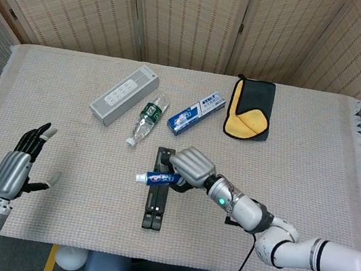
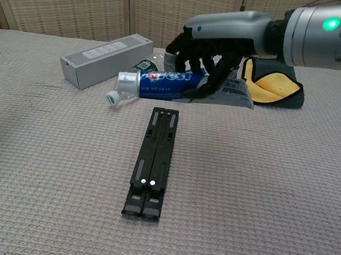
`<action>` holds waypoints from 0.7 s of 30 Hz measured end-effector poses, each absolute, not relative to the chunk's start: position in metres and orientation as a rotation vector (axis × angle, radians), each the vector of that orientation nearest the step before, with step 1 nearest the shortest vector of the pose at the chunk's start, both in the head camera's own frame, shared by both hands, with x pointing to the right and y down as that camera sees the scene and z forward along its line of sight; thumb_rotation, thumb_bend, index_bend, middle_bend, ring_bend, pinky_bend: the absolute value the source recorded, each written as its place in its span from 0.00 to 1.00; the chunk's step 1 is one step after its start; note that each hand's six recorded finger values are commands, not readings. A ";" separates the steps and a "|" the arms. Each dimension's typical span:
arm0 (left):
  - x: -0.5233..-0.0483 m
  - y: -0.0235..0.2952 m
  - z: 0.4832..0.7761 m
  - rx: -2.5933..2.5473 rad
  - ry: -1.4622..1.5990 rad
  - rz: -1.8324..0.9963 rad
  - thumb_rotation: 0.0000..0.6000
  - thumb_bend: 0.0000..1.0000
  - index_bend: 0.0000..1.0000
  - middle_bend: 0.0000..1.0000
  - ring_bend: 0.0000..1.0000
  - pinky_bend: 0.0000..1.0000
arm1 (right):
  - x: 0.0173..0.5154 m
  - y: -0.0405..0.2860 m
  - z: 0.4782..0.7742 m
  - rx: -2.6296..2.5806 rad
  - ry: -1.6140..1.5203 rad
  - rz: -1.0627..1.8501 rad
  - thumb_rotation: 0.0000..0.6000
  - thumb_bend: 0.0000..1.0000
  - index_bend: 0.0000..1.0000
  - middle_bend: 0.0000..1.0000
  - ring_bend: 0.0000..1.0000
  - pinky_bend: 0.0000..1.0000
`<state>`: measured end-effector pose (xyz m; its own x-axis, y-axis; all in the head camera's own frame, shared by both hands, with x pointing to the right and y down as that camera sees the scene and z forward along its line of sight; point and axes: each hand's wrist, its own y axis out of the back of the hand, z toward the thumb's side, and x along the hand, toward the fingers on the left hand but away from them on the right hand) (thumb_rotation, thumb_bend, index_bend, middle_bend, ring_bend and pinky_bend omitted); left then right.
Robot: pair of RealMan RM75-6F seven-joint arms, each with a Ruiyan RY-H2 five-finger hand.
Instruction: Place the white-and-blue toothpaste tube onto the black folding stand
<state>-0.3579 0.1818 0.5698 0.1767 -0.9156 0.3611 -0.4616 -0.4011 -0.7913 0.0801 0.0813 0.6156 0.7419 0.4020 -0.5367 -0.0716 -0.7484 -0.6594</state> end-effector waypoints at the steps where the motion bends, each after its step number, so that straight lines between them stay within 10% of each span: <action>1: -0.354 0.181 0.571 -1.956 1.298 -1.147 1.00 0.36 0.00 0.00 0.00 0.00 | 0.076 0.081 0.614 -2.260 -0.244 0.895 1.00 0.78 0.84 0.71 0.77 0.66; 21: -0.304 0.181 0.578 -2.043 1.414 -1.081 1.00 0.35 0.00 0.00 0.00 0.00 | -0.004 0.086 0.610 -2.355 -0.352 0.878 1.00 0.80 0.85 0.71 0.76 0.66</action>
<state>-0.3040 0.1814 0.5783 0.1764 -0.9178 0.3556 -0.5839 -0.3884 -0.7129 -0.0036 0.0857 0.6095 0.7466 0.4310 -0.5067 0.0378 -0.7880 -0.6145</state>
